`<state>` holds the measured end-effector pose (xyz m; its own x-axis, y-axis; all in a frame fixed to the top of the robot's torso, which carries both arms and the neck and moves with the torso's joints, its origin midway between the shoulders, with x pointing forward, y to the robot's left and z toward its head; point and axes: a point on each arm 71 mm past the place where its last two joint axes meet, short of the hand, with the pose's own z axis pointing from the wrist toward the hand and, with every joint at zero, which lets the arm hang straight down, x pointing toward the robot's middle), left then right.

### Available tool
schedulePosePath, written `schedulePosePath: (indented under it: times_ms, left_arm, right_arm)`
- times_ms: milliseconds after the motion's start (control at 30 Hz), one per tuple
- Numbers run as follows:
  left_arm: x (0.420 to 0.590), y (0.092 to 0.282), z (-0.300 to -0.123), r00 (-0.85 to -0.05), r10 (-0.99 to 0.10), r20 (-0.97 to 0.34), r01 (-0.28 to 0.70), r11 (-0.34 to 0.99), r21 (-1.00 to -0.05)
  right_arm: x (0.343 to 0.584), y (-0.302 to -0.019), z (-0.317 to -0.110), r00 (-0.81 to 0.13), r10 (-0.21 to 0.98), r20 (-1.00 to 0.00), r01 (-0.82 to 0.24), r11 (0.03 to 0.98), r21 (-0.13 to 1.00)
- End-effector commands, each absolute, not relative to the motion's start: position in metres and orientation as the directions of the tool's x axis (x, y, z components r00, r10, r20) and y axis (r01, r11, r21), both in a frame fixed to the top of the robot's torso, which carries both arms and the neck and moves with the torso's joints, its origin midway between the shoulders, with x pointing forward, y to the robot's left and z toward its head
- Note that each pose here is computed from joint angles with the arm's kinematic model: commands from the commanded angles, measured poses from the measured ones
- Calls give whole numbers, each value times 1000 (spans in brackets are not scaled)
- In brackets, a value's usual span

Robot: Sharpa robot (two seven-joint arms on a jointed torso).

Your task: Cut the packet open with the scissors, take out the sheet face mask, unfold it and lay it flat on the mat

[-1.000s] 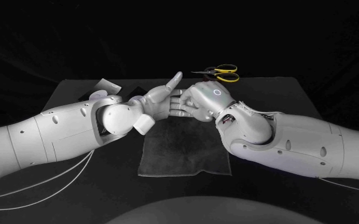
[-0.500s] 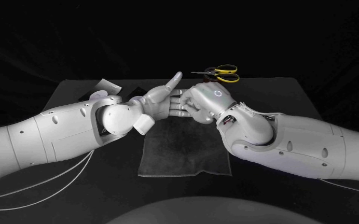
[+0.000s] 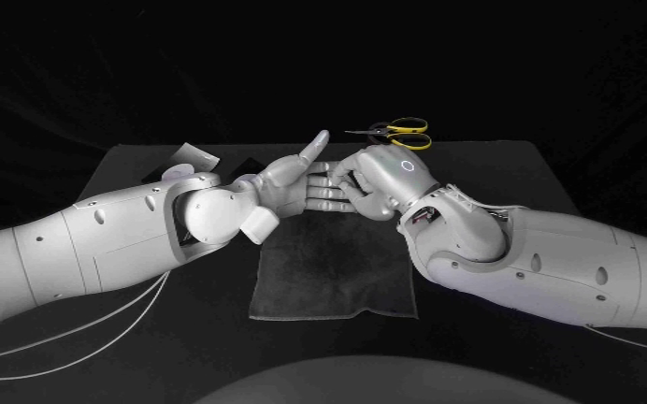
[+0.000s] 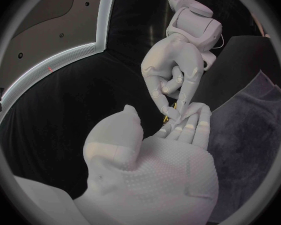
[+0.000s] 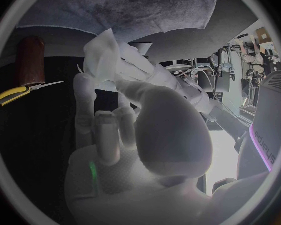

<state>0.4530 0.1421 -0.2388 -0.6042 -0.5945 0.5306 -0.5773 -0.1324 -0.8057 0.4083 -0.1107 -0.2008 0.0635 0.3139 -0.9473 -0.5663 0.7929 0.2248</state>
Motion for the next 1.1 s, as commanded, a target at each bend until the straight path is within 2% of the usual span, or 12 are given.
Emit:
schedulePosePath:
  times_ms: [33, 400, 733, 1100]
  left_arm:
    - [452, 140, -236, -628, -574, 525, -563, -131, -816]
    - [453, 141, -236, -631, -574, 522, -562, -126, -818]
    - [453, 142, -236, -634, -574, 518, -557, -125, -821]
    - [454, 143, -238, -640, -587, 495, -547, -105, -831]
  right_arm:
    - [408, -115, -197, 49, 397, -917, -557, 772, 305]
    - [410, -127, -194, -2, 457, -889, -509, 765, 395]
    - [424, -145, -201, -180, 573, -799, -322, 733, 599]
    - [425, -147, -203, -236, 644, -728, -265, 678, 686]
